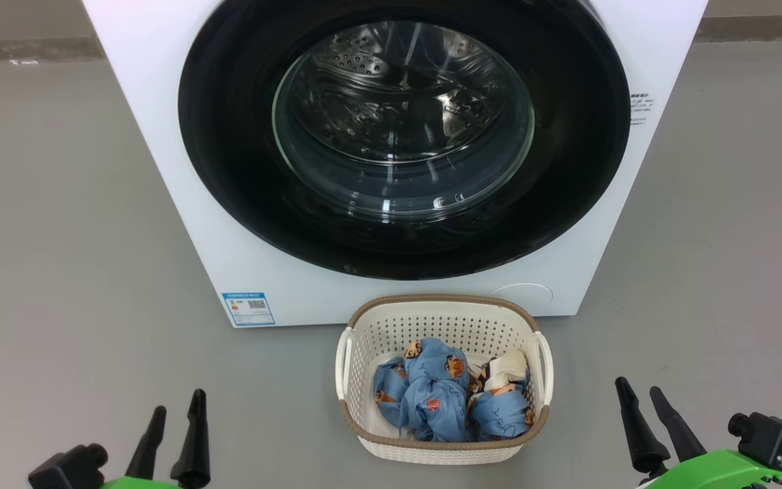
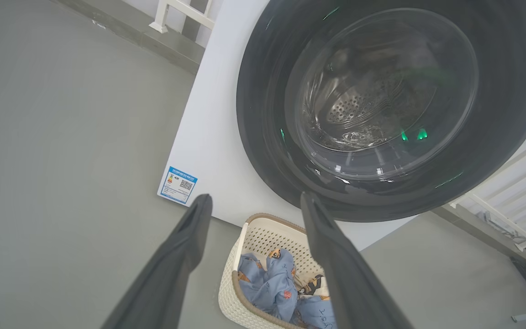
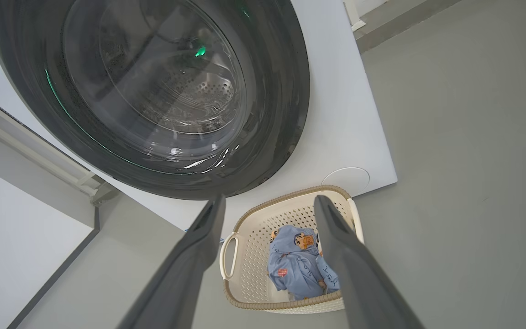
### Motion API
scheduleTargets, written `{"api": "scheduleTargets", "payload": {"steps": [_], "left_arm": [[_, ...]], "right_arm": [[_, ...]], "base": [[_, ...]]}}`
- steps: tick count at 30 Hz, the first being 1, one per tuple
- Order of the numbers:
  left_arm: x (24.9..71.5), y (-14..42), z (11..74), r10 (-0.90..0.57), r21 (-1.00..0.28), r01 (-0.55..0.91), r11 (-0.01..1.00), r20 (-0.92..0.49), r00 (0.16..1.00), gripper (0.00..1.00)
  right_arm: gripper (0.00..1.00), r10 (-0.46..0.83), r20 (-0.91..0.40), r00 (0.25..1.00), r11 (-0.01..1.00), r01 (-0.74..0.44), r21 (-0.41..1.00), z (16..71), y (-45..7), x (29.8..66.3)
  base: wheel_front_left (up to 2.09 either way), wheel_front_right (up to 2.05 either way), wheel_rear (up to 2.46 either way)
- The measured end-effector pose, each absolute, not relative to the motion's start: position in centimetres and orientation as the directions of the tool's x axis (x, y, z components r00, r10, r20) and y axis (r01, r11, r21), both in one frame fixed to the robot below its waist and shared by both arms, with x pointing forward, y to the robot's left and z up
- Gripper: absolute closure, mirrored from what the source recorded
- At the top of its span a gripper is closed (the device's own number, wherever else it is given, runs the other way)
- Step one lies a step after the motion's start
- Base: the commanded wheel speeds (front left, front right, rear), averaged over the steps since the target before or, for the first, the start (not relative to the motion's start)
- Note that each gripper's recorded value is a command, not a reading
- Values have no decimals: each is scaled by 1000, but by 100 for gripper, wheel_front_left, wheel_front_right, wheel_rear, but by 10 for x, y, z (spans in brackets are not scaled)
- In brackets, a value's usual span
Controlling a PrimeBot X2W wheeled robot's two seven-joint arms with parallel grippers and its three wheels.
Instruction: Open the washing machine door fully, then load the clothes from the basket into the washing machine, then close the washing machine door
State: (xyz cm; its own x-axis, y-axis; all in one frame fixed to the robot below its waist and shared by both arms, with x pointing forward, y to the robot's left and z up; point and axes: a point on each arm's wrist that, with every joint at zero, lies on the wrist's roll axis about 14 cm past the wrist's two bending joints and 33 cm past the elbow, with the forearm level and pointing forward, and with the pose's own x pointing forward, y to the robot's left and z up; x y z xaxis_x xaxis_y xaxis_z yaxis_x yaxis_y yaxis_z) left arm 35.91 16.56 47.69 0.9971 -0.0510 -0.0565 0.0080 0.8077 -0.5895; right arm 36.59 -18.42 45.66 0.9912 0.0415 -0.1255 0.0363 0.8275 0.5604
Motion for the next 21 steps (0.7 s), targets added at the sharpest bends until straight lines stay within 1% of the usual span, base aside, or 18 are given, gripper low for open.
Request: {"api": "scheduleTargets", "payload": {"steps": [21], "left_arm": [[361,157,485,-98,-383,88,919,-5,995,0]], "right_arm": [[0,59,-80,995,933,-27,358,464,-186,367]], "base": [[0,0,0]]}}
